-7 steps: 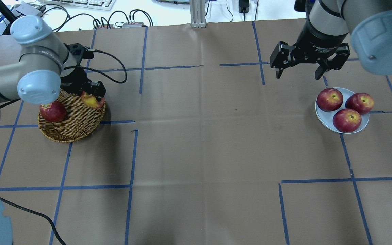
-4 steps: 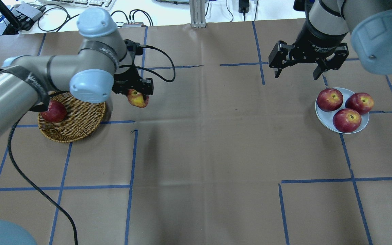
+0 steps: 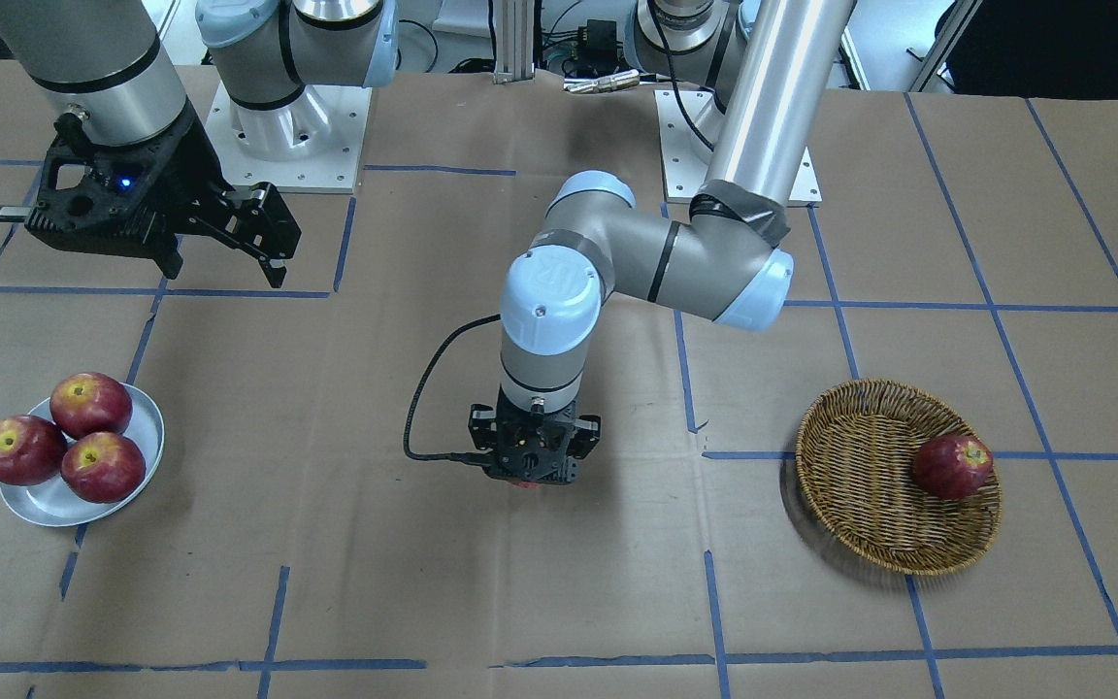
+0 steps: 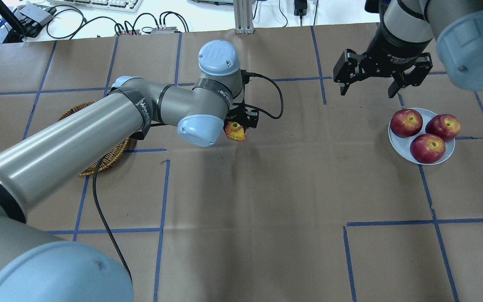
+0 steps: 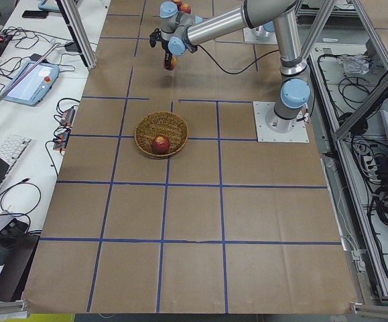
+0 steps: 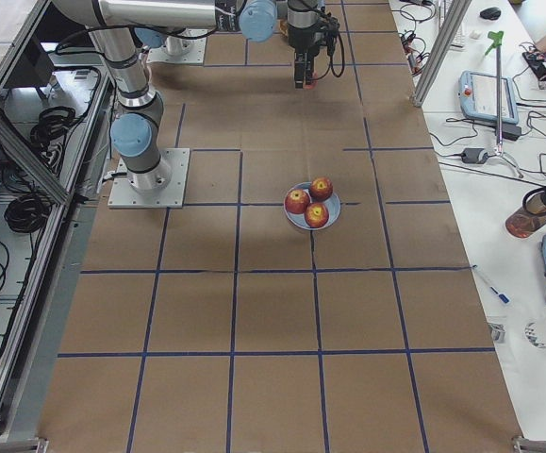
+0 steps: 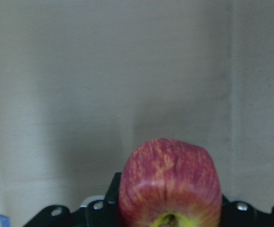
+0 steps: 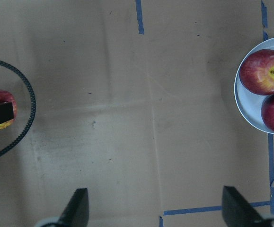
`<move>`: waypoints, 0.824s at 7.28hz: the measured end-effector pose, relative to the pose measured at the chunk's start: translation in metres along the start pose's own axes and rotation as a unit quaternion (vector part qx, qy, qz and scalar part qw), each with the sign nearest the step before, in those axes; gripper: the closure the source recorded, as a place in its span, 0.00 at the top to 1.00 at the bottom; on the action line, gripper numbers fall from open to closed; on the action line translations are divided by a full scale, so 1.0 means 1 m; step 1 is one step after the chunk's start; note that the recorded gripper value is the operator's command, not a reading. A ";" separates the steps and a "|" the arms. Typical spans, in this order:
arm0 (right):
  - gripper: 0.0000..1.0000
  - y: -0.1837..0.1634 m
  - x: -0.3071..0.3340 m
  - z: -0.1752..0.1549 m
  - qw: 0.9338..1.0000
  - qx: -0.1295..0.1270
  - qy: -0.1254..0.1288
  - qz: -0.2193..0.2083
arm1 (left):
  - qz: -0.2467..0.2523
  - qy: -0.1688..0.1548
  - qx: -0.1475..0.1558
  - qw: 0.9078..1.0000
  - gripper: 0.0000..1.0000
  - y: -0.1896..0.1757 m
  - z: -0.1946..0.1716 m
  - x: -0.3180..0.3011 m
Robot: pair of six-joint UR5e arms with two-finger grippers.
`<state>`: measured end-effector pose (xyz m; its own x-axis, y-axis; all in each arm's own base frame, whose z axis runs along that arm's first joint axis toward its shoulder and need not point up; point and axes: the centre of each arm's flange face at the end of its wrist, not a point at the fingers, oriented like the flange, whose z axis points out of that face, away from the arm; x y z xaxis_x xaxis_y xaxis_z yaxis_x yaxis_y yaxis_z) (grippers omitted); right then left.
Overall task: Transfer apple from basket to plate
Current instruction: 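Lift the yellow-red apple with the left gripper toward the table center, then lower the apple onto the table and open the left gripper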
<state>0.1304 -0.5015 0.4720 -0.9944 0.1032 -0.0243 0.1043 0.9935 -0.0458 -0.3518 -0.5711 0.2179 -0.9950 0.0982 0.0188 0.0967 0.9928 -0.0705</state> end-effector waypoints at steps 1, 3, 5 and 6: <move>1.00 0.000 0.000 0.000 1.000 0.000 0.000 0.000 | 0.002 0.000 0.000 1.000 0.46 -0.002 0.007 0.017; 1.00 0.000 0.000 0.000 1.000 0.000 0.000 0.000 | 0.008 -0.004 -0.004 1.000 0.46 0.000 0.012 0.027; 1.00 0.000 0.000 0.000 1.000 0.000 0.000 0.000 | 0.011 -0.020 -0.007 1.000 0.46 0.002 0.020 0.025; 1.00 0.000 0.001 0.000 1.000 0.000 0.000 0.000 | 0.012 -0.024 -0.010 1.000 0.52 0.003 0.022 0.024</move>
<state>0.1298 -0.5017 0.4721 -0.9943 0.1039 -0.0247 0.1049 0.9934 -0.0457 -0.3764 -0.5668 0.1957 -0.9924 0.1192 -0.0307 0.1207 0.9914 -0.0510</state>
